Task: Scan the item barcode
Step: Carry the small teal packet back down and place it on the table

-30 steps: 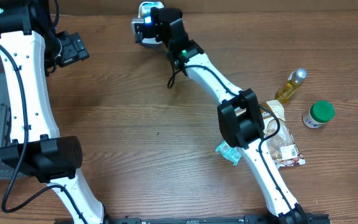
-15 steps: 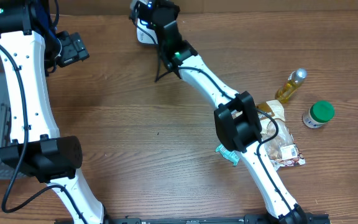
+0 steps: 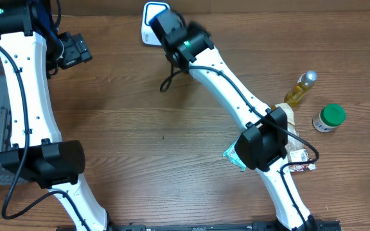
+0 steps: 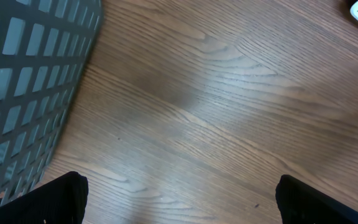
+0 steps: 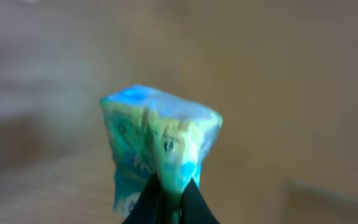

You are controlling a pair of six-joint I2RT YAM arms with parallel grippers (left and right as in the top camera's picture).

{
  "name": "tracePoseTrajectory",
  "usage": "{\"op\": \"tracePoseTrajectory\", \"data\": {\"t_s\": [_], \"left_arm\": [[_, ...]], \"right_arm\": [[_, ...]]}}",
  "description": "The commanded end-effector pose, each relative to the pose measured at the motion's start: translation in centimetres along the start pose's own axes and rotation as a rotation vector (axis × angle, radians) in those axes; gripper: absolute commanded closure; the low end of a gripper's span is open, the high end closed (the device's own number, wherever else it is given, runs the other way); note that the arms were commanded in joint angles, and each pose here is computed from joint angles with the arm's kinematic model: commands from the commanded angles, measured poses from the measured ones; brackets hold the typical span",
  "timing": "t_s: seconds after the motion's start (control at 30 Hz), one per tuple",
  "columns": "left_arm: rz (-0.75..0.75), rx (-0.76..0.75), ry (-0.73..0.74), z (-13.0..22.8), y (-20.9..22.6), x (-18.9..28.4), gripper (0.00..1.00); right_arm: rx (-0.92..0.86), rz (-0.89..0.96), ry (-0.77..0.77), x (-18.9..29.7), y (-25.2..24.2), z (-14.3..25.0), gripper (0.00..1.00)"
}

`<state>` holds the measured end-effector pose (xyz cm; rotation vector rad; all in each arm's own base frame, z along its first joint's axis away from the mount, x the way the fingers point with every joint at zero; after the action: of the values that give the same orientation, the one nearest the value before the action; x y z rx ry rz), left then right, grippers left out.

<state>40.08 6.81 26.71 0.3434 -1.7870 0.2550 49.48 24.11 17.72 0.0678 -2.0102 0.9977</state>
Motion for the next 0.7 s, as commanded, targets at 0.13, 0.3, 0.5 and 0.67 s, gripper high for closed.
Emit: {"op": "tracePoseTrajectory", "data": {"t_s": [0.13,0.3,0.5,0.67], "left_arm": [[0.005,-0.003,-0.016,0.2,0.1,0.8,0.00],[0.005,-0.003,-0.016,0.2,0.1,0.8,0.00],[0.005,-0.003,-0.016,0.2,0.1,0.8,0.00],[0.005,-0.003,-0.017,0.2,0.1,0.8,0.01]], "right_arm": [[-0.233,-0.557,0.461,1.3,6.6,9.4,0.94],[-0.313,-0.536,0.620,-0.9,5.1,13.0,0.85],[-0.359,-0.521,0.818,-3.8,4.3,18.3,0.95],[-0.349,-0.525,1.009,-5.0,4.8,23.8,0.82]]}}
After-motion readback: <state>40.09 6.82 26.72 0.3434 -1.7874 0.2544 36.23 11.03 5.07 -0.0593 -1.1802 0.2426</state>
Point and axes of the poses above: each gripper's point midway between its finger pads, its own x axis back along the fingers, its own y axis along the line the jaws close on, z = x × y, the point moved 2 cm from there along x, back along the fingers, and after that the axes turned 7 degrees about -x, right-handed, at the moved point
